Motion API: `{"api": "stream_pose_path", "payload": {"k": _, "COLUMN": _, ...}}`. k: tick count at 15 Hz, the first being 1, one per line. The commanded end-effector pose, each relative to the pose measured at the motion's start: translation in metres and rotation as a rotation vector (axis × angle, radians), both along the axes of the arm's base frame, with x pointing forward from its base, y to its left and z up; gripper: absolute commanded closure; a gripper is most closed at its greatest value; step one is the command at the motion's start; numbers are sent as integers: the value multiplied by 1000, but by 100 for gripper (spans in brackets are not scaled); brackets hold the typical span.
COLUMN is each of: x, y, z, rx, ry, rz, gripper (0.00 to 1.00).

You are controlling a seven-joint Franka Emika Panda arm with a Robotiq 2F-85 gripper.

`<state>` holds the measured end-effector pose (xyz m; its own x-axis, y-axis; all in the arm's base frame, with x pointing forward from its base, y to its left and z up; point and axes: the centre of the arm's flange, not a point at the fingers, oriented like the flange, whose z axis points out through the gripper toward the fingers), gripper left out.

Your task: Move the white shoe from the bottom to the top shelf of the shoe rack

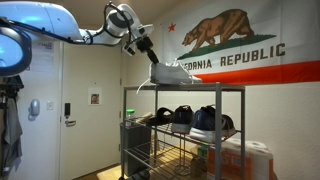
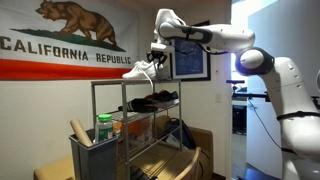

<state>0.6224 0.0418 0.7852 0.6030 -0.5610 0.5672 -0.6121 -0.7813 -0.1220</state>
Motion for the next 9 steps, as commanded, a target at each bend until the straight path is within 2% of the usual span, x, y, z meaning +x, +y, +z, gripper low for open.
{"api": "stream_pose_path", "payload": {"k": 1, "x": -33, "y": -1, "z": -2, "rx": -11, "ry": -20, "rz": -10, "gripper": 20}}
{"api": "stream_pose_path", "payload": {"k": 3, "x": -40, "y": 3, "z": 7, "rx": -17, "ry": -26, "rz": -6, "gripper": 5}}
{"api": "stream_pose_path", "payload": {"k": 4, "x": -44, "y": 5, "z": 11, "rx": -17, "ry": -30, "rz": -2, "gripper": 0}}
{"api": "stream_pose_path", "payload": {"k": 7, "x": -58, "y": 15, "z": 31, "rx": -24, "ry": -40, "rz": 12, "gripper": 0}}
{"api": "stream_pose_path", "payload": {"k": 9, "x": -69, "y": 22, "z": 44, "rx": -30, "ry": -15, "rz": 26, "gripper": 0}}
